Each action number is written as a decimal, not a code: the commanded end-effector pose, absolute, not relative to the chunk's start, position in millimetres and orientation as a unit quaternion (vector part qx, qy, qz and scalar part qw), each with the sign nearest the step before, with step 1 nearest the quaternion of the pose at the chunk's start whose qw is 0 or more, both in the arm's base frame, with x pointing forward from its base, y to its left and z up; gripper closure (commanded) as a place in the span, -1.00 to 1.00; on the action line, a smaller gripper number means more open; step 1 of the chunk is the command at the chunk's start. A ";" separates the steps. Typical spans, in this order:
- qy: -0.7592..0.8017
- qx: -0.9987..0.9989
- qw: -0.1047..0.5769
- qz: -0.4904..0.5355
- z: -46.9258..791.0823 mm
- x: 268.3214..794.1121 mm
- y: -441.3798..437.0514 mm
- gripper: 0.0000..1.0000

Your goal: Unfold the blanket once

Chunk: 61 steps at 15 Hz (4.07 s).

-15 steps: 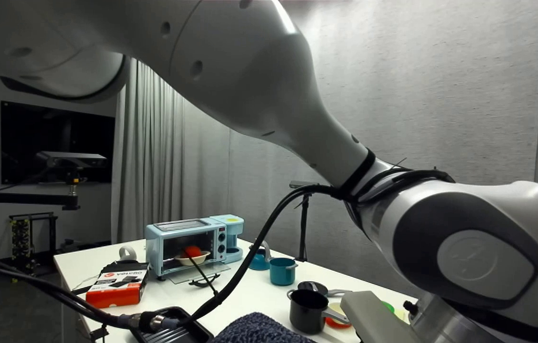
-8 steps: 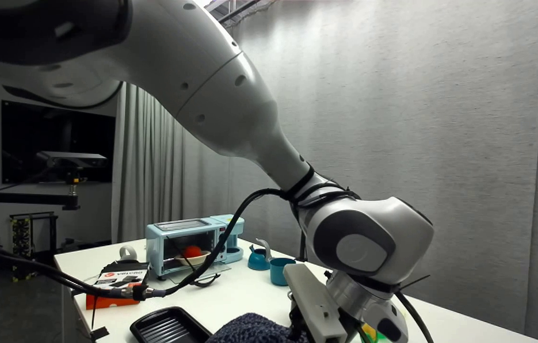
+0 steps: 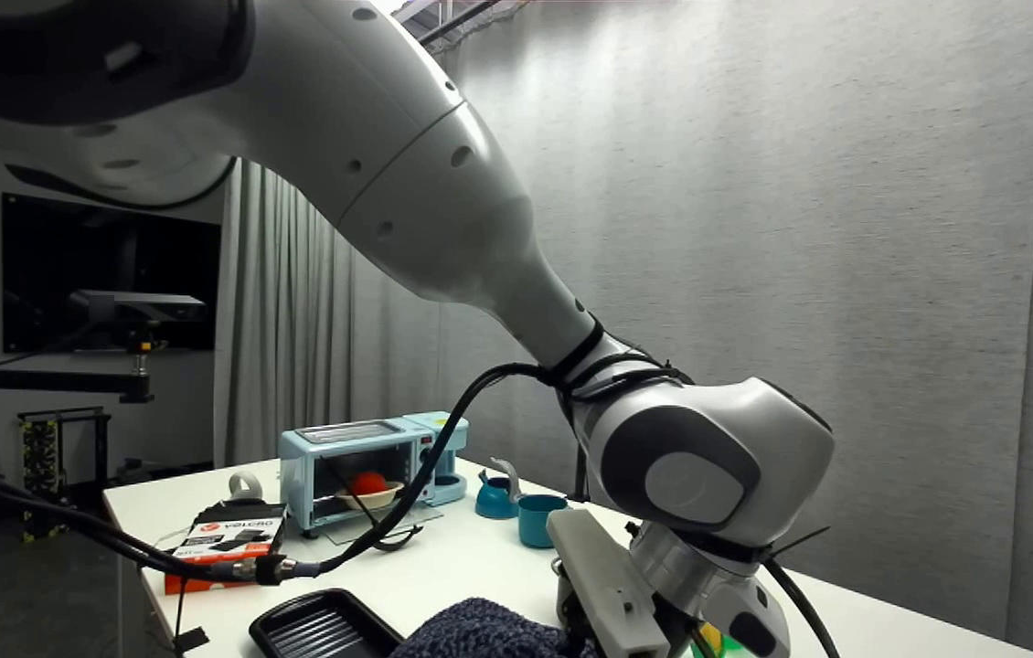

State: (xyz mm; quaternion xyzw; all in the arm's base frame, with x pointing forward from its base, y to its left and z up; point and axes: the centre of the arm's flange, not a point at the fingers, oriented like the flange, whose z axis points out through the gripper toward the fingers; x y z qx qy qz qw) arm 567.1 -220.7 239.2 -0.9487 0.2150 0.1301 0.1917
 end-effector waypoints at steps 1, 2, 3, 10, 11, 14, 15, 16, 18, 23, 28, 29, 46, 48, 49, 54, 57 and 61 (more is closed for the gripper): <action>0.208 -0.964 0.148 0.075 251.4 572.8 -196.3 -1.00; 0.205 -0.968 0.130 0.064 255.4 575.7 -192.2 -1.00; 0.202 -0.971 0.113 0.055 259.3 577.4 -187.9 -1.00; 0.203 -0.973 0.048 0.094 357.1 492.6 -359.6 -1.00; 0.202 -0.975 0.061 0.074 364.5 482.2 -379.5 -1.00; 0.244 -0.957 0.152 0.034 365.7 452.9 -441.4 -1.00; 0.255 -0.950 0.179 0.031 362.8 443.7 -458.9 -1.00; 0.268 -0.941 0.204 0.024 362.6 433.0 -475.2 -1.00; 0.282 -0.930 0.235 0.014 364.0 416.2 -506.4 -1.00; 0.294 -0.930 0.219 0.018 354.7 392.8 -492.1 -1.00; 0.286 -0.932 0.219 0.020 355.6 403.4 -483.1 -1.00; 0.287 -0.932 0.219 0.020 355.4 403.0 -483.3 -1.00; 0.287 -0.932 0.220 0.020 355.4 403.0 -483.2 -1.00; 0.287 -0.932 0.220 0.020 355.4 403.0 -483.2 -1.00; 0.287 -0.932 0.220 0.020 355.4 403.0 -483.2 -1.00; 0.257 -0.934 0.245 0.037 317.9 436.5 -426.2 -1.00; 0.231 -0.939 0.251 0.041 296.8 460.2 -384.3 -1.00; 0.247 -0.929 0.275 0.032 285.5 481.4 -378.0 -1.00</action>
